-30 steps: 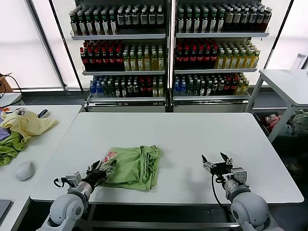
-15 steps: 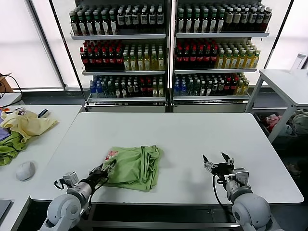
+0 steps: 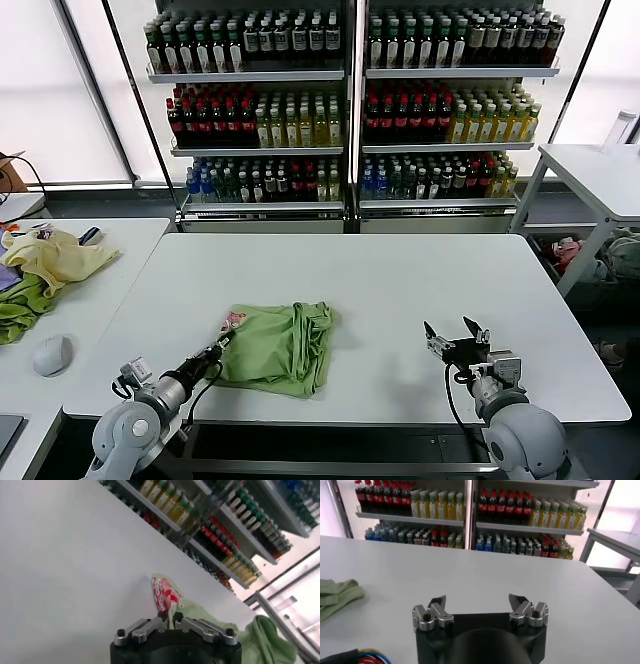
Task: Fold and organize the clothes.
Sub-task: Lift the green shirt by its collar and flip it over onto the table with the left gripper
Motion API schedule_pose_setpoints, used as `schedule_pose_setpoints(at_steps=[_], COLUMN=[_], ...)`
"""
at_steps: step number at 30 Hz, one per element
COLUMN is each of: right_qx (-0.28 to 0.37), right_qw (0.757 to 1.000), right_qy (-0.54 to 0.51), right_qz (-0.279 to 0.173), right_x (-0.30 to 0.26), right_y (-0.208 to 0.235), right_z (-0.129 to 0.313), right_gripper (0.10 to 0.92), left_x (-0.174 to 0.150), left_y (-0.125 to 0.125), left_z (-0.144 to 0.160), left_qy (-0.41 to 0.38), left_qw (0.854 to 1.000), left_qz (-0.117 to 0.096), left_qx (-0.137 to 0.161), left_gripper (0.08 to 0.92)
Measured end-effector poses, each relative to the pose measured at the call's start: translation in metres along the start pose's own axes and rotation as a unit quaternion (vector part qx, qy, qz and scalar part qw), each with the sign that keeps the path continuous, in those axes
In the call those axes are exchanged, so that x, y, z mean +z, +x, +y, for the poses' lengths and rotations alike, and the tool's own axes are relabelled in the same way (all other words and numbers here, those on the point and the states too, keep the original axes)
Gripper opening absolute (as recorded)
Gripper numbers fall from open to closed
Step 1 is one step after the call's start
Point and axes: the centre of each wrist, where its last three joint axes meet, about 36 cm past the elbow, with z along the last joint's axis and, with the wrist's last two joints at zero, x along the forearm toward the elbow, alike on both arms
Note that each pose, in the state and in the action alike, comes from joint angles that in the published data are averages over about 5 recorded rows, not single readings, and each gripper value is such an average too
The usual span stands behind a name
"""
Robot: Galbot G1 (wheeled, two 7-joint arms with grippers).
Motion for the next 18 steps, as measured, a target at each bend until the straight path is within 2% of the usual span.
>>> schedule_pose_setpoints(at_steps=[6, 10, 14, 18], right_qx=[0.001, 0.001, 0.000, 0.000], right_qw=[1.000, 1.000, 1.000, 1.000], right_qy=[-0.002, -0.004, -0.005, -0.007], right_qz=[0.000, -0.001, -0.004, -0.006], right_x=[0.000, -0.001, -0.003, -0.004], right_y=[0.001, 0.001, -0.001, -0.004], right_z=[-0.001, -0.002, -0.004, -0.006], right_gripper=[0.823, 0.823, 0.823, 0.823], left_x=[-0.011, -0.027, -0.055, -0.095], left_y=[0.008, 0.018, 0.036, 0.060], left_z=[0.005, 0.014, 0.023, 0.030], left_qy=[0.052, 0.080, 0.089, 0.076], left_qw=[0.998, 0.996, 0.994, 0.992], left_qz=[-0.013, -0.030, -0.061, -0.103], left_qx=[0.012, 0.013, 0.012, 0.006], left_gripper=[0.115, 0.115, 0.115, 0.115])
